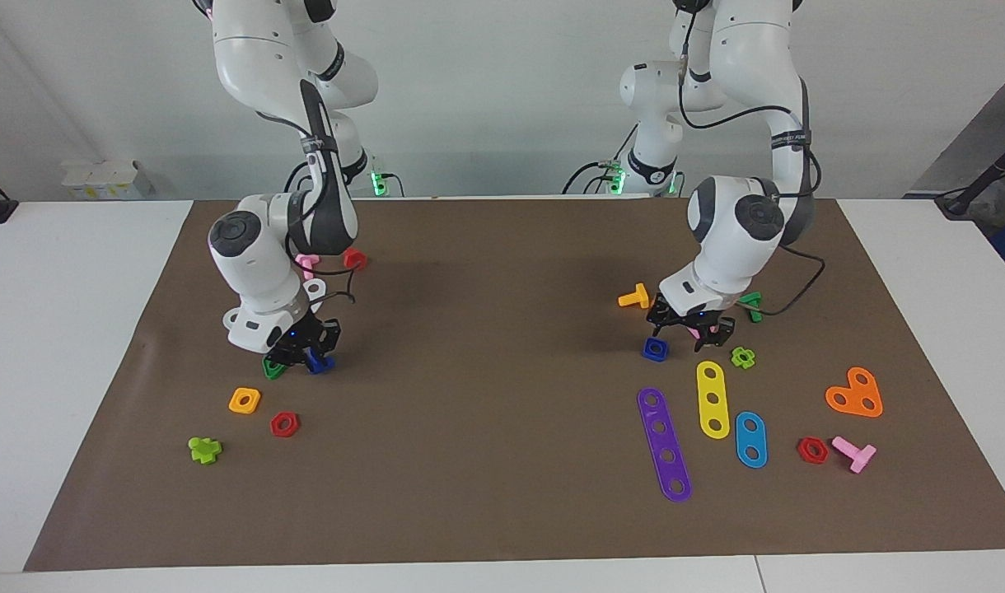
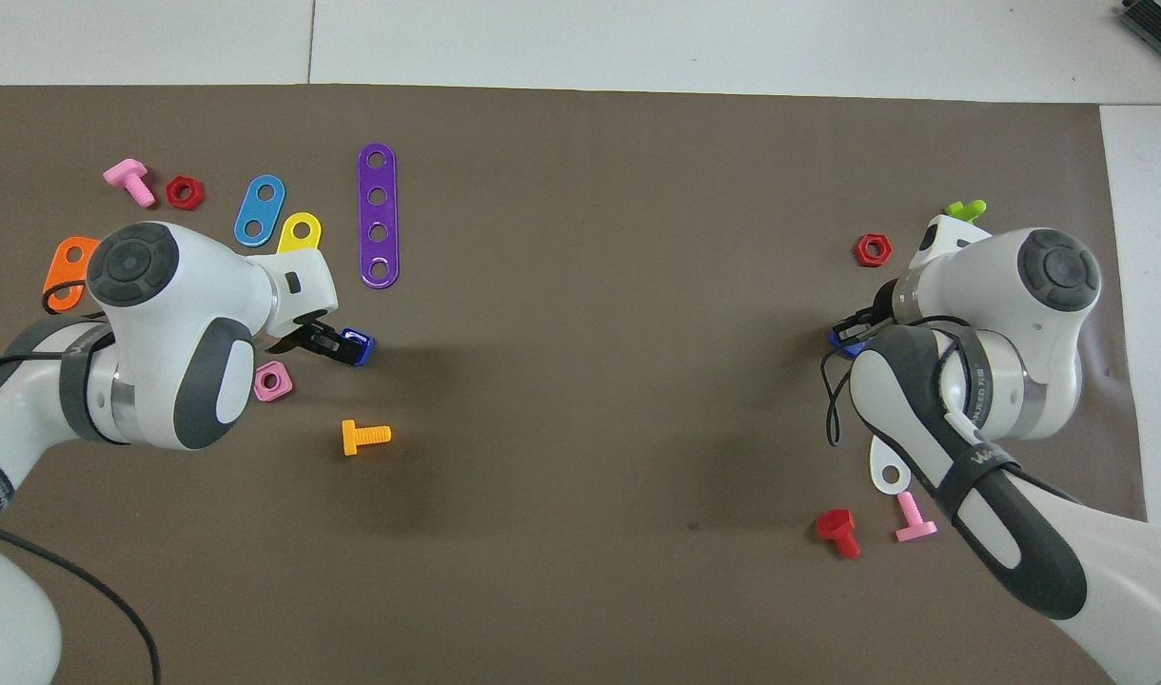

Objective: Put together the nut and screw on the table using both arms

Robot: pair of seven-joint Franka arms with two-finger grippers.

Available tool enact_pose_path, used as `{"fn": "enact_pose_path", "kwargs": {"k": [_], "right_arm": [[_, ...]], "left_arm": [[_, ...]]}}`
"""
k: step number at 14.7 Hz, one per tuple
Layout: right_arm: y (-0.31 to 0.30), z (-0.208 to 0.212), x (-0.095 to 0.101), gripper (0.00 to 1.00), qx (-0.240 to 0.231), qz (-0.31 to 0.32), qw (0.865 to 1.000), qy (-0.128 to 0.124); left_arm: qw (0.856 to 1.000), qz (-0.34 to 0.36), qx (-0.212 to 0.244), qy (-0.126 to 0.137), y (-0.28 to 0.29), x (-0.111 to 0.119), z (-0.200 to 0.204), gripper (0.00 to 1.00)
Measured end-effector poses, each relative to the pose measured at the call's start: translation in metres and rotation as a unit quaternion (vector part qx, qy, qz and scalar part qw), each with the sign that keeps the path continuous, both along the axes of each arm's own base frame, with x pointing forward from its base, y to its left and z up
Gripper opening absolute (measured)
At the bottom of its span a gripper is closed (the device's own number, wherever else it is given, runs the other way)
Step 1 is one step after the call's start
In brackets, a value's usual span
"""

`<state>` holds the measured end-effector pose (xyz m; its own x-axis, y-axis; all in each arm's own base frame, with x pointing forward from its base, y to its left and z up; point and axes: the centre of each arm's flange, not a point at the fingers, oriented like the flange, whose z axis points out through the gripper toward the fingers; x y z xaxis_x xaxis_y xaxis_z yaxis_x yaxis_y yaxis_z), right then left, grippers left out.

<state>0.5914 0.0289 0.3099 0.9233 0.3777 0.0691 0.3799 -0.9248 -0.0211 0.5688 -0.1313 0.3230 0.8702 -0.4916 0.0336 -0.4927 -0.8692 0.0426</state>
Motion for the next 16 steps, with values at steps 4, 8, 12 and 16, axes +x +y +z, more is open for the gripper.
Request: {"fn": "enact_pose_path", "kwargs": {"k": [4, 8, 12, 16], "right_arm": [[-0.007, 0.019, 0.007, 0.01, 0.010, -0.037, 0.999, -0.017], [0.007, 0.097, 0.022, 0.01, 0.025, -0.077, 0.997, -0.019], [0.006, 0.089, 0.012, 0.16, 0.025, -0.080, 0.996, -0.005], [0.002, 0.039, -0.009, 0.55, 0.019, -0.084, 0.996, 0.002]], "left_arm": [[1.000, -0.019, -0.002, -0.002, -0.023, -0.004, -0.016, 0.82], [1.000, -0.021, -0.003, -0.007, -0.022, -0.005, -0.023, 0.80], [1.000, -0.027, -0.002, -0.011, -0.018, -0.004, -0.024, 0.78], [0.999, -0.034, -0.001, -0.003, -0.017, -0.008, -0.032, 0.74]]}}
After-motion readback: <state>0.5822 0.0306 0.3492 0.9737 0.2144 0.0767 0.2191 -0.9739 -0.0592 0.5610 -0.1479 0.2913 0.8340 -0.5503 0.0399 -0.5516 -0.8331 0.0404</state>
